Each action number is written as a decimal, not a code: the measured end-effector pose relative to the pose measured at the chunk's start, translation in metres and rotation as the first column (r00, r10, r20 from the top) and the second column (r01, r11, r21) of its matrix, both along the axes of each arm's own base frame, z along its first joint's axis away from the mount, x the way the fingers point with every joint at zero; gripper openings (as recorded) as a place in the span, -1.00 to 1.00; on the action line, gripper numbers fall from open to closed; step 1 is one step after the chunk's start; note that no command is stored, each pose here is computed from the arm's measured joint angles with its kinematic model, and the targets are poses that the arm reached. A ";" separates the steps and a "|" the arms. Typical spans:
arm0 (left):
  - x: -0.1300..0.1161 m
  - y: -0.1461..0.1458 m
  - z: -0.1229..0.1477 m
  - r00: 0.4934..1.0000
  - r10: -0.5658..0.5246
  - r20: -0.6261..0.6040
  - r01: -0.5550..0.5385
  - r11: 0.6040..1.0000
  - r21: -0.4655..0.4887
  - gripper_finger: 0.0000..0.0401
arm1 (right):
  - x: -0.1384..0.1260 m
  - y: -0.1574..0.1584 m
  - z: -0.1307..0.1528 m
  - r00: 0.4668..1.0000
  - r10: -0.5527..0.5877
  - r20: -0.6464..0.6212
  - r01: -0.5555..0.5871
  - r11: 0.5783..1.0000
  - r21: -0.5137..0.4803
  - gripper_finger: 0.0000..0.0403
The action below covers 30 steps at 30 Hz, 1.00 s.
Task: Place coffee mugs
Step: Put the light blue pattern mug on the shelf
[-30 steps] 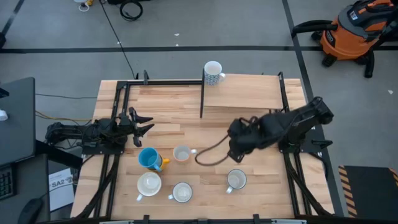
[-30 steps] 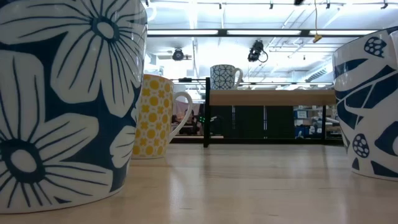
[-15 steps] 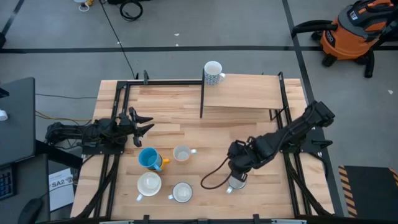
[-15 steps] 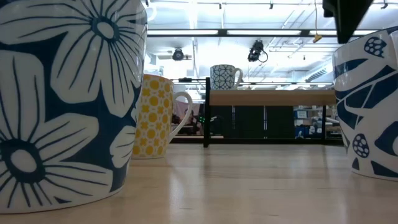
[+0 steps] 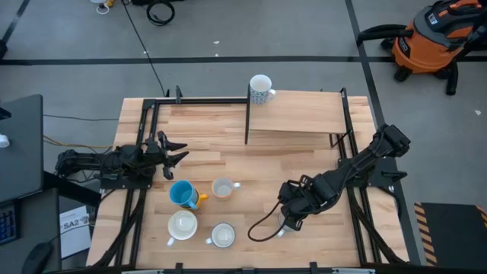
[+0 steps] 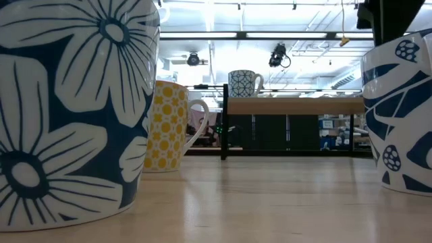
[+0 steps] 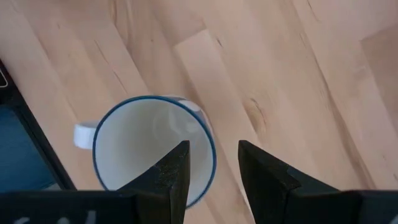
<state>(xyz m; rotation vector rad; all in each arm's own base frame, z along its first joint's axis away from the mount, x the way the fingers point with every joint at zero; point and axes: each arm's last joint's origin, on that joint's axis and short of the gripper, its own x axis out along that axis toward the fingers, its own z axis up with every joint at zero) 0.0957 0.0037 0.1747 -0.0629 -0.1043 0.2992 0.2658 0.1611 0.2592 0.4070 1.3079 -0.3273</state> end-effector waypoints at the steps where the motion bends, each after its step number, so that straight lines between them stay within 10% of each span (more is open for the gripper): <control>1: 0.000 0.000 0.000 1.000 0.000 0.000 0.000 1.000 0.000 -0.26 | 0.000 0.000 -0.002 1.000 0.000 0.001 0.000 1.000 0.001 -0.30; 30: 0.000 0.000 0.000 1.000 0.000 0.000 0.000 1.000 0.000 -0.26 | -0.004 0.000 -0.024 0.999 0.014 -0.047 -0.012 0.999 0.047 -0.30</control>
